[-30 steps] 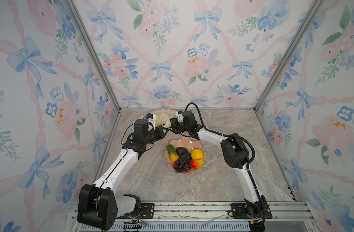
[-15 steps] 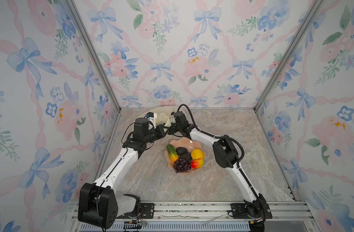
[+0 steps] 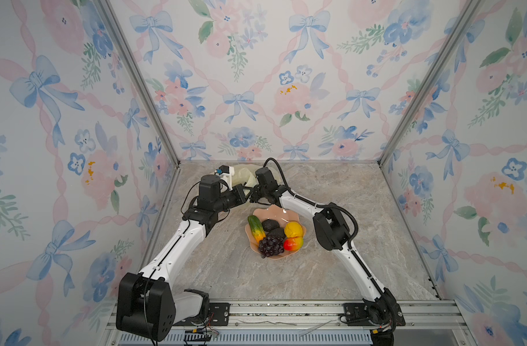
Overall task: Place the fruits into the plastic bag
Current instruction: Place the fruit in the plastic bag.
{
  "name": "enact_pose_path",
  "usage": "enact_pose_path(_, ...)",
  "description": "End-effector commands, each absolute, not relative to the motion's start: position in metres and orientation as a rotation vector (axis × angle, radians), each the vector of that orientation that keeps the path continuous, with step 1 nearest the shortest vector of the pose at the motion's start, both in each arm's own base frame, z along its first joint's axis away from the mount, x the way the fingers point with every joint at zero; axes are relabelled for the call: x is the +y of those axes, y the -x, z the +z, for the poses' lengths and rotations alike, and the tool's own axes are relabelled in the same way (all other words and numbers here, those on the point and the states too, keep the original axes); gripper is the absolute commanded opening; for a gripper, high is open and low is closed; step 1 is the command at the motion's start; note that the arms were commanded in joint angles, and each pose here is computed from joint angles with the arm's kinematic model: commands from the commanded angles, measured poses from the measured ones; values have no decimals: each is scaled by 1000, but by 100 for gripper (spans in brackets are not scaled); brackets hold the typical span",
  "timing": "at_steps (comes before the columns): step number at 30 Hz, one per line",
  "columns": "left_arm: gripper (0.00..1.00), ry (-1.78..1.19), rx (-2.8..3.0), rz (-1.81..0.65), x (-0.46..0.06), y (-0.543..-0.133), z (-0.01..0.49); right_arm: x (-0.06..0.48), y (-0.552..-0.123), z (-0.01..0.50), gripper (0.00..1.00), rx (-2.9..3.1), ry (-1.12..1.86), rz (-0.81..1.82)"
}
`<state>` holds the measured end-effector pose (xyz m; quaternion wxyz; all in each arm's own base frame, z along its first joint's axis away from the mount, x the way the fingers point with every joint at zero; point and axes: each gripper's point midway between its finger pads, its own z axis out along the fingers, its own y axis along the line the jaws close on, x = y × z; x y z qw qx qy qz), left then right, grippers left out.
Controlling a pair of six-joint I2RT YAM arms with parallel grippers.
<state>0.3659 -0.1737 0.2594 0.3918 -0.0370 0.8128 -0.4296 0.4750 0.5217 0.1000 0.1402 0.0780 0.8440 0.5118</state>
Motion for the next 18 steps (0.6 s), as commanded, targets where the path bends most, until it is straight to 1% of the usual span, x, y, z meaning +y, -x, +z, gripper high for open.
enact_pose_path(1, 0, 56, 2029, -1126, -180, -364, 271, 528, -475, 95, 57, 2452, -242, 1453)
enact_pose_path(4, 0, 49, 2027, -1132, -180, -362, 271, 531, -478, 99, 65, 2429, -236, 1468)
enact_pose_path(9, 0, 48, 2026, -1136, -179, -360, 270, 541, -479, 112, 73, 2369, -211, 1558)
enact_pose_path(14, 0, 63, 2025, -1155, -179, -360, 268, 542, -482, 125, 83, 2324, -179, 1590)
enact_pose_path(15, 0, 66, 2025, -1158, -179, -360, 267, 543, -482, 129, 90, 2312, -169, 1599)
enact_pose_path(16, 0, 66, 2024, -1160, -180, -360, 268, 544, -482, 133, 100, 2303, -161, 1606)
enact_pose_path(17, 0, 66, 2024, -1160, -180, -360, 268, 543, -482, 135, 96, 2296, -158, 1610)
enact_pose_path(18, 0, 69, 2023, -1157, -178, -360, 268, 543, -482, 136, 96, 2295, -154, 1611)
